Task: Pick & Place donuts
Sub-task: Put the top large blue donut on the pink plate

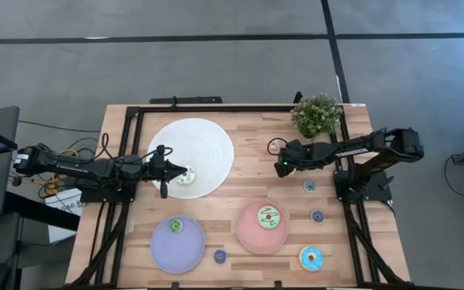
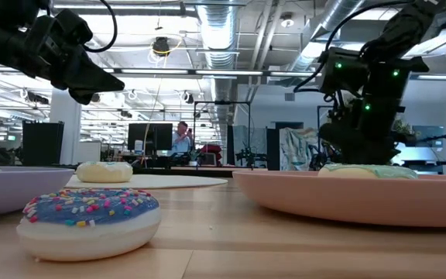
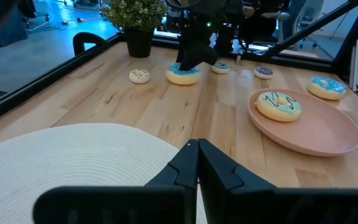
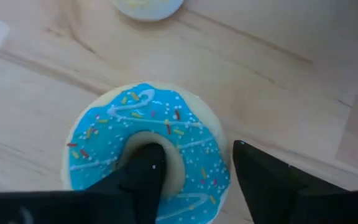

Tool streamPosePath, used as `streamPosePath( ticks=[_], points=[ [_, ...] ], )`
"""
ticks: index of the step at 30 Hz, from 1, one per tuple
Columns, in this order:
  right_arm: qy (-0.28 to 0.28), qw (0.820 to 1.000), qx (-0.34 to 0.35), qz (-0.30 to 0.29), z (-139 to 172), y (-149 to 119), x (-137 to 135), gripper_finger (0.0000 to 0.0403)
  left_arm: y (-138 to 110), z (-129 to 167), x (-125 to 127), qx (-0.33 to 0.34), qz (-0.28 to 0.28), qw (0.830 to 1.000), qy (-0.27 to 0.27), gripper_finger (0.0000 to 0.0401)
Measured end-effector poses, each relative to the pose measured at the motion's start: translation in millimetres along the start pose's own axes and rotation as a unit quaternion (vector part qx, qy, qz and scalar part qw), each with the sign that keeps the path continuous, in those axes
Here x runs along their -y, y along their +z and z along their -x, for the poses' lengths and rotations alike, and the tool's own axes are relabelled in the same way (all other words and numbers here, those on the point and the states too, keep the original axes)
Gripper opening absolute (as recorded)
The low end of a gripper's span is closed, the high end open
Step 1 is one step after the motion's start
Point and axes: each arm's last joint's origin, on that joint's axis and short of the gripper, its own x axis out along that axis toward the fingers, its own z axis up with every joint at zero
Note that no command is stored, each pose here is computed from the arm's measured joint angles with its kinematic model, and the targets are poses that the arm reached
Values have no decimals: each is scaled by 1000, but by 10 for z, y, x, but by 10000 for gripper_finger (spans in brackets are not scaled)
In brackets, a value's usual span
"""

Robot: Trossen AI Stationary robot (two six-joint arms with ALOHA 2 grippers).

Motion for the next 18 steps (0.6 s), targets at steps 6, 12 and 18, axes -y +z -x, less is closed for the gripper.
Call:
streamPosePath(
  ticks=[6,12,18],
  points=[
    [16,1000,13,-7,84,24,14,146,0,0,0,0,-6,1000,0,0],
    [43,999,20,-8,182,23,8,123,0,0,0,0,-7,1000,0,0],
    [93,995,29,-6,318,-59,-85,116,0,0,0,0,-8,1000,0,0]
  ],
)
